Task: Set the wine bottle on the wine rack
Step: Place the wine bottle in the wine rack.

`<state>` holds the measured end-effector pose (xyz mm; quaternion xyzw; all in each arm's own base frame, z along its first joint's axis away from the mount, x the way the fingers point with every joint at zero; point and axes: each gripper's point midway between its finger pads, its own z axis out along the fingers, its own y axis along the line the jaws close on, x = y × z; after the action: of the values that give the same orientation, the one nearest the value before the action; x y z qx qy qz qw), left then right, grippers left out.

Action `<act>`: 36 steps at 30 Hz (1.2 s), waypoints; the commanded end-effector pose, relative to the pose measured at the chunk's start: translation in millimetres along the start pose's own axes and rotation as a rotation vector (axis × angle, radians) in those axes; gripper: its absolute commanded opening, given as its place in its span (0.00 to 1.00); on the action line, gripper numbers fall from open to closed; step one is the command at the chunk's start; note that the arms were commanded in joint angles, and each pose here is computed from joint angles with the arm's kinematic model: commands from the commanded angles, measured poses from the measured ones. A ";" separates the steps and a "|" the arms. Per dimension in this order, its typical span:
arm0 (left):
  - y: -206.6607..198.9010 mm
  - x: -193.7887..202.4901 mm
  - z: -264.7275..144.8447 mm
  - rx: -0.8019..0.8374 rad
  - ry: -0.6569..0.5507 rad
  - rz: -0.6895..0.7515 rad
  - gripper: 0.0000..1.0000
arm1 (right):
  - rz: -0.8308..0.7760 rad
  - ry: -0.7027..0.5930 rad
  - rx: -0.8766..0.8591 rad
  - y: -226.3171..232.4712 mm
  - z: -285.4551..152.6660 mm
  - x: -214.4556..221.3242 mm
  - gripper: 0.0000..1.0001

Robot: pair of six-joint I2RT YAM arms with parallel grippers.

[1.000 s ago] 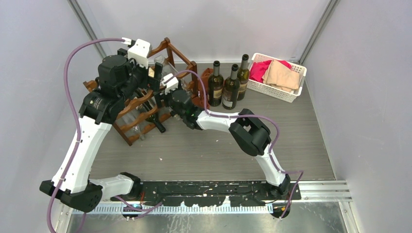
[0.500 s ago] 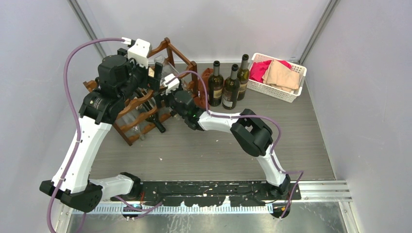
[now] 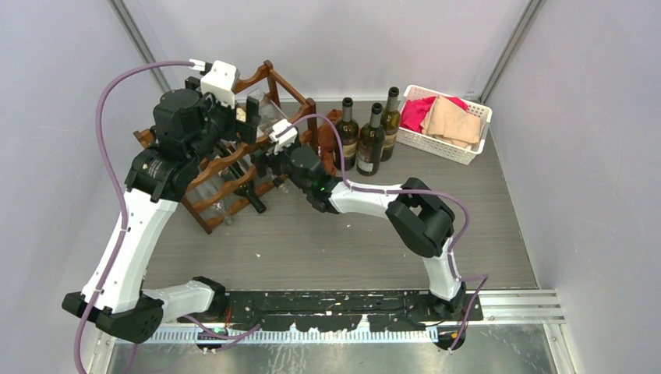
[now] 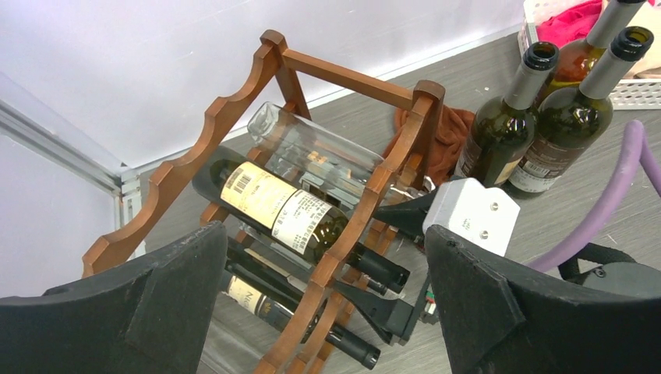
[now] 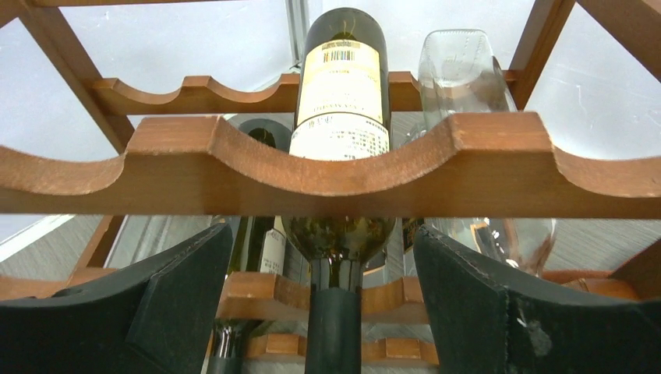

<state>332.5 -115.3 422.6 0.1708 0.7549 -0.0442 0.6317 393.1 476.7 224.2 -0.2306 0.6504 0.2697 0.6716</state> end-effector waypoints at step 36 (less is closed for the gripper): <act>-12.8 -5.1 -33.7 0.048 -0.170 -0.228 1.00 | -0.366 0.271 -0.485 2.3 -176.4 -44.4 1.00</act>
<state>297.0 -111.7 414.5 0.1133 0.7431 -0.1091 0.6504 268.5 384.6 241.0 -0.4987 0.6077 0.2687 0.5566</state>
